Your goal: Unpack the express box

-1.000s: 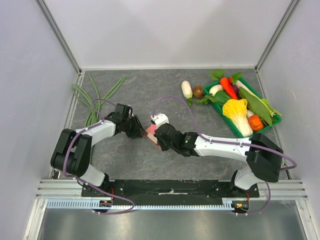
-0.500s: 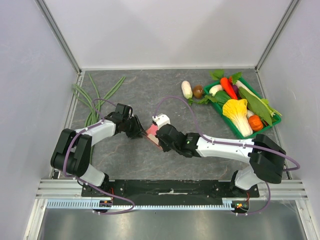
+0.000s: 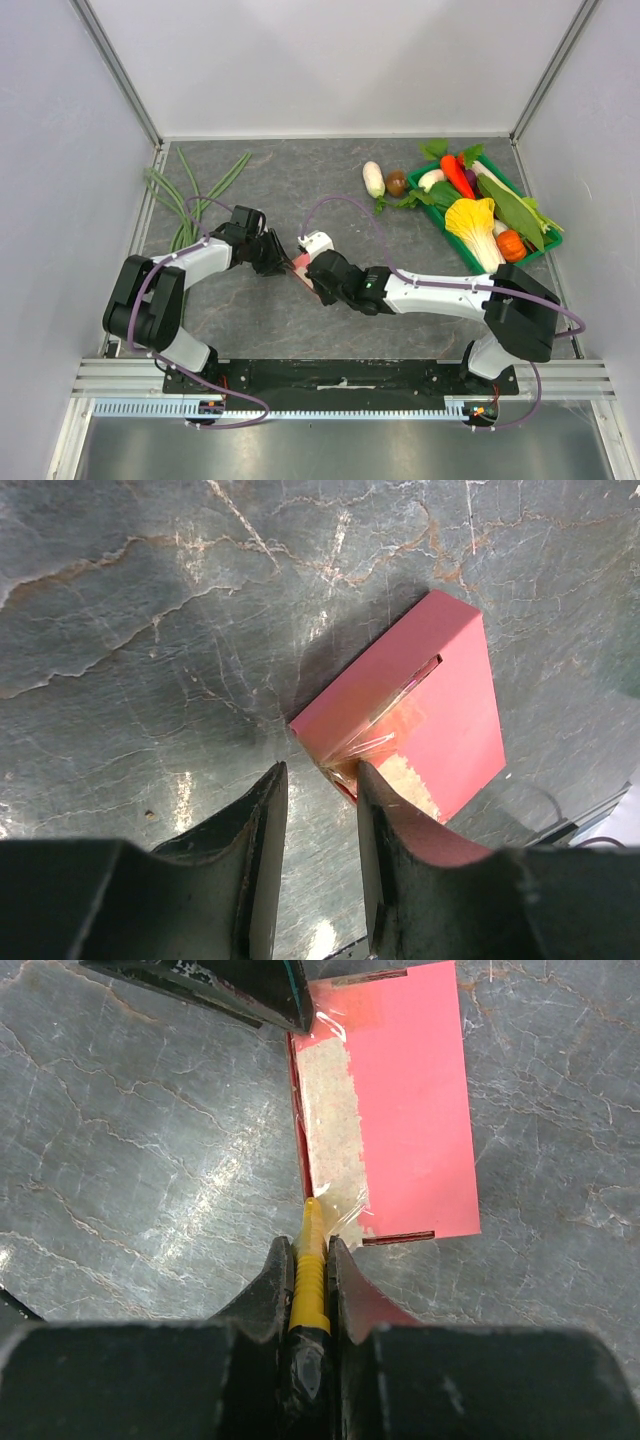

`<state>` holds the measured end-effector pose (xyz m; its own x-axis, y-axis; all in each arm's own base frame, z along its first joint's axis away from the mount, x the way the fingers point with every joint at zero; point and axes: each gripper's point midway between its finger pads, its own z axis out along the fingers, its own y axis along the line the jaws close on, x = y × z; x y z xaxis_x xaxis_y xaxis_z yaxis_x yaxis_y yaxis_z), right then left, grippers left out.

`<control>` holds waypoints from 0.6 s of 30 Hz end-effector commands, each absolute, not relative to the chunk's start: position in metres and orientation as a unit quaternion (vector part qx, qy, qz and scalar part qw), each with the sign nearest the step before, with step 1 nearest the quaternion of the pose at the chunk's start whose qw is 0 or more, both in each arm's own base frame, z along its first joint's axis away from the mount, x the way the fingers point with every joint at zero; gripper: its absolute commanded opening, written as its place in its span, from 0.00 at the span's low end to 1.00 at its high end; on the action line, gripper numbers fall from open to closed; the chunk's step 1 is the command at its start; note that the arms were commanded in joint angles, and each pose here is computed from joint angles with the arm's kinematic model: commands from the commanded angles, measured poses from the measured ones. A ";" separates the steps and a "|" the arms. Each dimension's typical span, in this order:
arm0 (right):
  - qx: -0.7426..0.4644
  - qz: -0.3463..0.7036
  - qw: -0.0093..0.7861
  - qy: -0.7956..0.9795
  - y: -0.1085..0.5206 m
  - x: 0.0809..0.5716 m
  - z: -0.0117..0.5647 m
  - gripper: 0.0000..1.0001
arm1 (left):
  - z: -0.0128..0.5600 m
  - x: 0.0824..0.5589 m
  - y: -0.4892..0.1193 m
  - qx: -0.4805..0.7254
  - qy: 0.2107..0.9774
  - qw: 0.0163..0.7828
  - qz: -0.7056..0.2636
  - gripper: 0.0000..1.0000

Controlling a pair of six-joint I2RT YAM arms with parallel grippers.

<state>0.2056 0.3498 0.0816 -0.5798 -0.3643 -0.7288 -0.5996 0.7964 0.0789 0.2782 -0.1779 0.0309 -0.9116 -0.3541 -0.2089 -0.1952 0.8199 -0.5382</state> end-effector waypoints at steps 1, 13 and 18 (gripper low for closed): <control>-0.317 0.148 0.304 0.886 0.331 0.177 0.058 0.00 | 0.019 0.287 -0.165 -0.163 0.947 0.160 -0.225 0.40; -0.287 0.155 0.346 0.880 0.316 0.176 0.080 0.00 | 0.013 0.288 -0.161 -0.163 0.951 0.159 -0.209 0.39; -0.286 0.164 0.350 0.877 0.313 0.173 0.083 0.00 | 0.009 0.287 -0.160 -0.164 0.953 0.154 -0.204 0.38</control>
<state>0.1908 0.3294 0.0896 -0.5668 -0.3438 -0.7487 -0.6047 0.7909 0.0946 0.2776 -0.1839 0.0299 -0.9223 -0.3410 -0.1817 -0.1916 0.8120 -0.5513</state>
